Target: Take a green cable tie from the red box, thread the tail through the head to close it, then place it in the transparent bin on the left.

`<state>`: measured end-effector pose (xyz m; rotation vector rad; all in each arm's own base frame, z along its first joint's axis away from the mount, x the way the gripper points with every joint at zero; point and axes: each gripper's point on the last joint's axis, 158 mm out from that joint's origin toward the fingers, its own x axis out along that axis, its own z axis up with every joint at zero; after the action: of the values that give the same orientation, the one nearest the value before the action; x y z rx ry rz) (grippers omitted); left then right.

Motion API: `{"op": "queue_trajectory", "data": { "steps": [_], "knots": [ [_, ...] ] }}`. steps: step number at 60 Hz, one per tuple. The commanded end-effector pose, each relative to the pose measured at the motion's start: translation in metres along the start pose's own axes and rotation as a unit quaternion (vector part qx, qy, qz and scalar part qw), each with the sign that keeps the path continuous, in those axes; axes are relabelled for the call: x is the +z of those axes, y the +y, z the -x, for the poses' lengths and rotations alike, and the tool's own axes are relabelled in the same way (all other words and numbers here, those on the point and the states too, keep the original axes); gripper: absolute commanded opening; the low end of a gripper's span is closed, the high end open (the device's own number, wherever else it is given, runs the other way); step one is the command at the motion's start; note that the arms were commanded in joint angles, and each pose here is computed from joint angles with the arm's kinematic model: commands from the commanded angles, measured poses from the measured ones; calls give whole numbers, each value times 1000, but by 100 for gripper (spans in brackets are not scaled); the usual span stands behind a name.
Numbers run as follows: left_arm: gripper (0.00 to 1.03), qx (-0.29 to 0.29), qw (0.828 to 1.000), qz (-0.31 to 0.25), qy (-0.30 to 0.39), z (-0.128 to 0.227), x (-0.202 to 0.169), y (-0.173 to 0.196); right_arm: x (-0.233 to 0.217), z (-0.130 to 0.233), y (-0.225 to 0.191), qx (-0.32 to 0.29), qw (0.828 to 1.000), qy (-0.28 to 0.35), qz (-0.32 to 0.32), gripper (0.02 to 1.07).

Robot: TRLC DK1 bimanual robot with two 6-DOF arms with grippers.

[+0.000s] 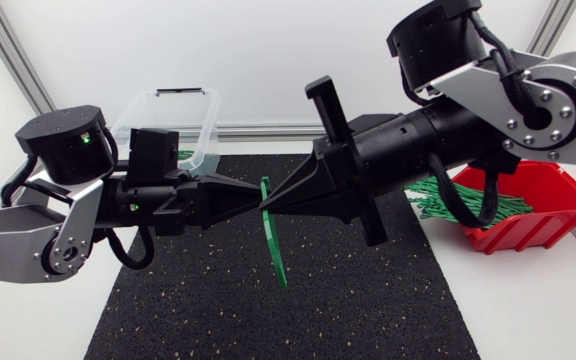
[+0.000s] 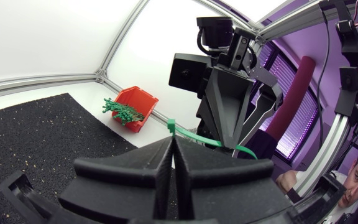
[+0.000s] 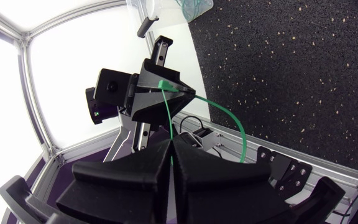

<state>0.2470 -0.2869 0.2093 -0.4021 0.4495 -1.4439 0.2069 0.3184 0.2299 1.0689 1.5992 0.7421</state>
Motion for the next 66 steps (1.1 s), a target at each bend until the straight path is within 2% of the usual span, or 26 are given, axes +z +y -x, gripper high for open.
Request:
{"op": "queue_trajectory", "data": {
  "steps": [1,66],
  "knots": [
    [3,-4,1000,11,1,0,-7,-6,1,3,-3,4,1000,-4,-21,7],
    [3,8,1000,9,-5,-6,-3,-2,-4,4,-3,13,1000,-5,-14,7]
  ]
}}
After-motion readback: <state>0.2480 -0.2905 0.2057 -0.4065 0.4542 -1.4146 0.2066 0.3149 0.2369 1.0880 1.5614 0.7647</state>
